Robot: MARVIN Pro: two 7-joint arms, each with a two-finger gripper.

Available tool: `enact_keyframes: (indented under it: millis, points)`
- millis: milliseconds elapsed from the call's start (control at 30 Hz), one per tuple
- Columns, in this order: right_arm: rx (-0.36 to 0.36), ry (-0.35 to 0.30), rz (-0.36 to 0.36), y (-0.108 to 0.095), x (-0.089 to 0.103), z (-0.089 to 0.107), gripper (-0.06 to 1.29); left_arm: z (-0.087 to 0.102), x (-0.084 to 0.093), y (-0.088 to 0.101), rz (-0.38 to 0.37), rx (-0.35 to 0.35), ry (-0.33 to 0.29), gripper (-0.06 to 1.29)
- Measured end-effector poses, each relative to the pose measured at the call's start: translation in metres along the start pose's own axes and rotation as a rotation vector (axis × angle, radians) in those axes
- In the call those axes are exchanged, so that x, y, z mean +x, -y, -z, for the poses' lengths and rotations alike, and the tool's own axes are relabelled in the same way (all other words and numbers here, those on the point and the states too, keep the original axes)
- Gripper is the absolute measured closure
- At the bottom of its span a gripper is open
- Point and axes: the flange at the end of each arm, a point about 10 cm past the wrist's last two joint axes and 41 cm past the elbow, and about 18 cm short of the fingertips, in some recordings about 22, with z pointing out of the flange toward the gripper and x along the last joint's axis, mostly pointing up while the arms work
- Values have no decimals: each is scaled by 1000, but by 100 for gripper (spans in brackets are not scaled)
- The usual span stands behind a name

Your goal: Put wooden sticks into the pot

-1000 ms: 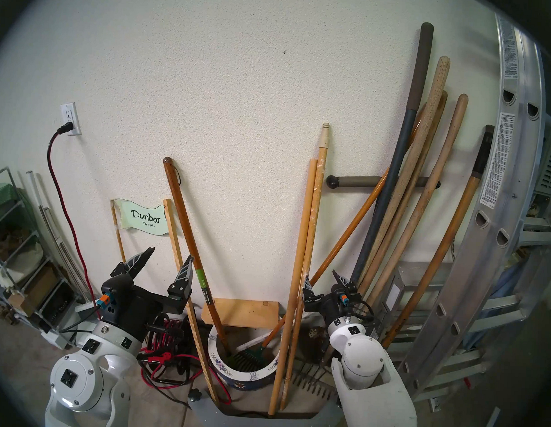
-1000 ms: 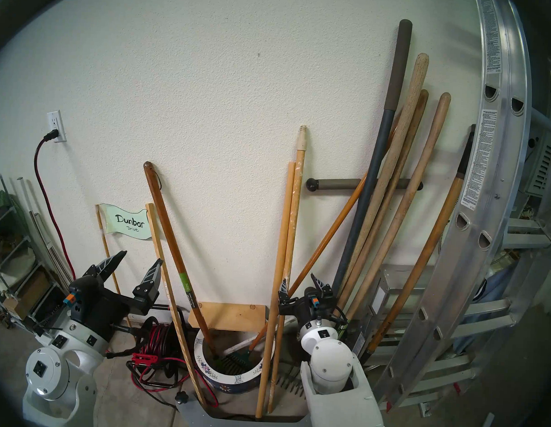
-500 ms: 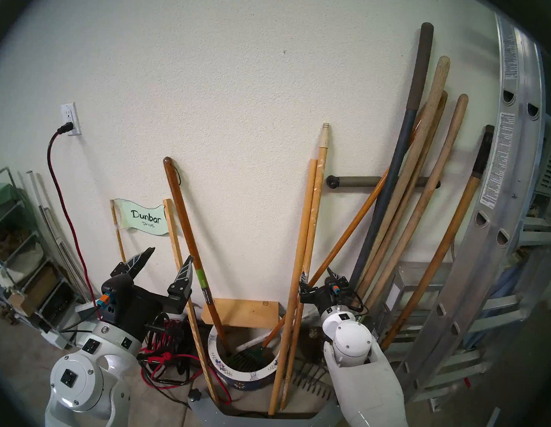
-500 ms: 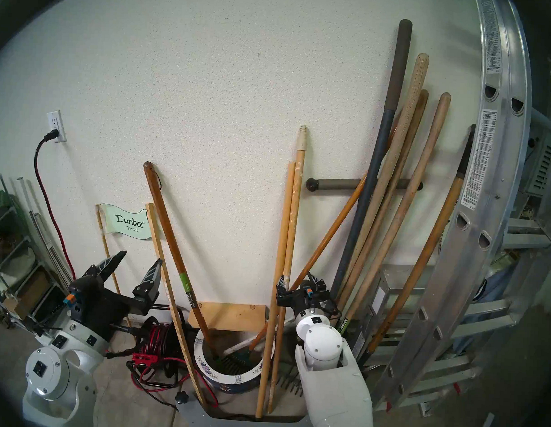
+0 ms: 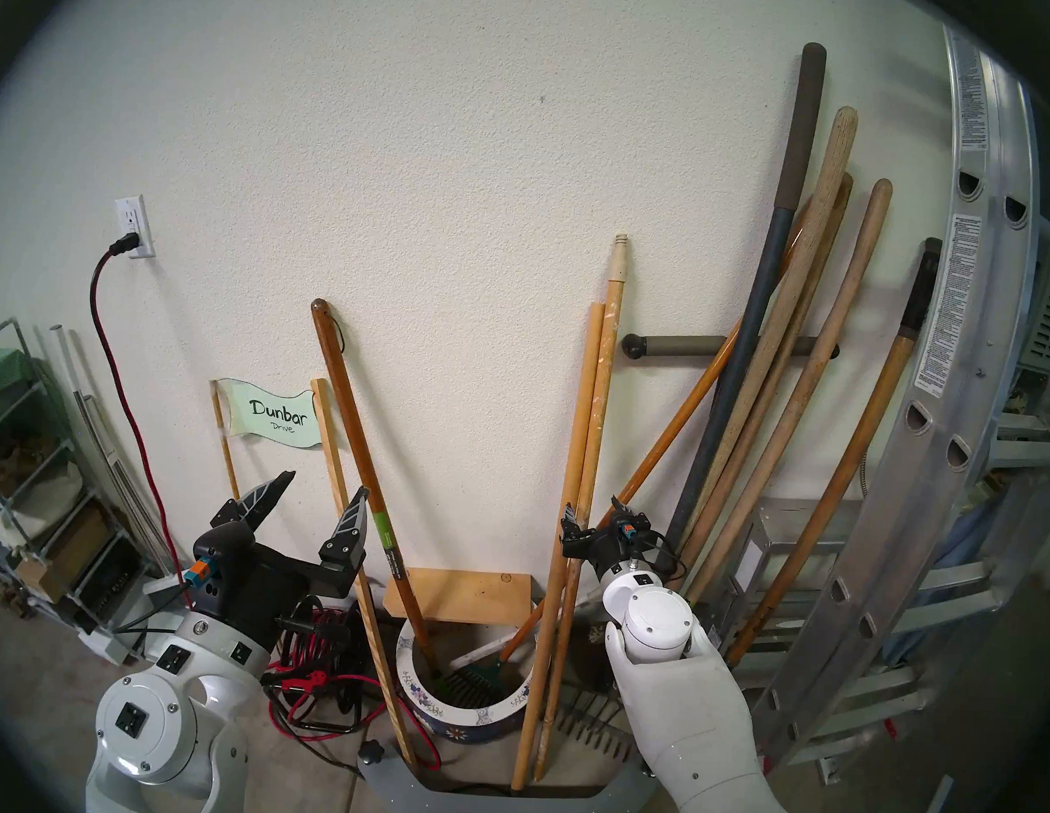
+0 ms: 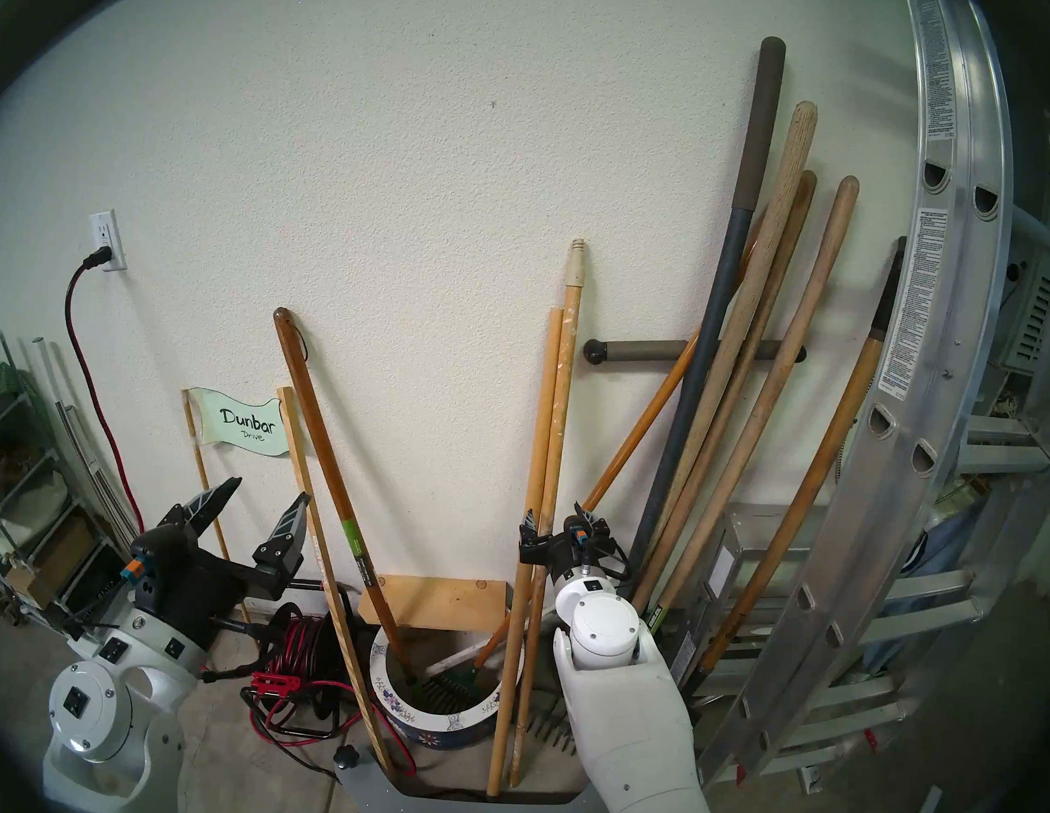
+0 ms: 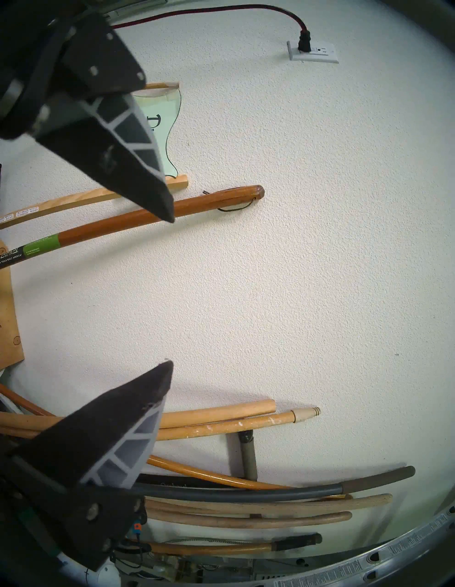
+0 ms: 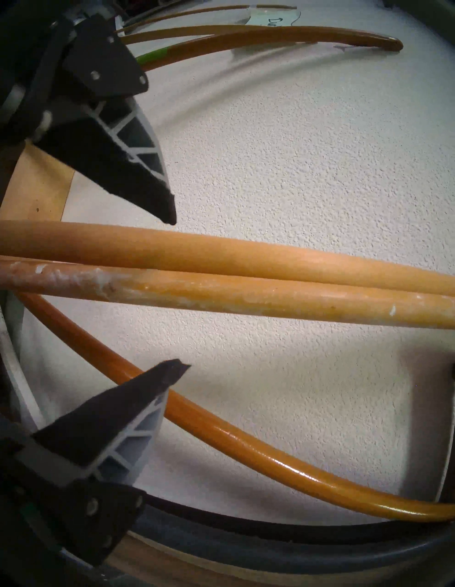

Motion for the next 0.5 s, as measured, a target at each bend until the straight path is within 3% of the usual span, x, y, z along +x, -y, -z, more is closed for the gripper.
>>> enact_keyframes:
  millis: [500]
  points:
    - [-5, 42, 39, 16, -10, -25, 1, 0, 0, 0, 0, 0, 0, -2]
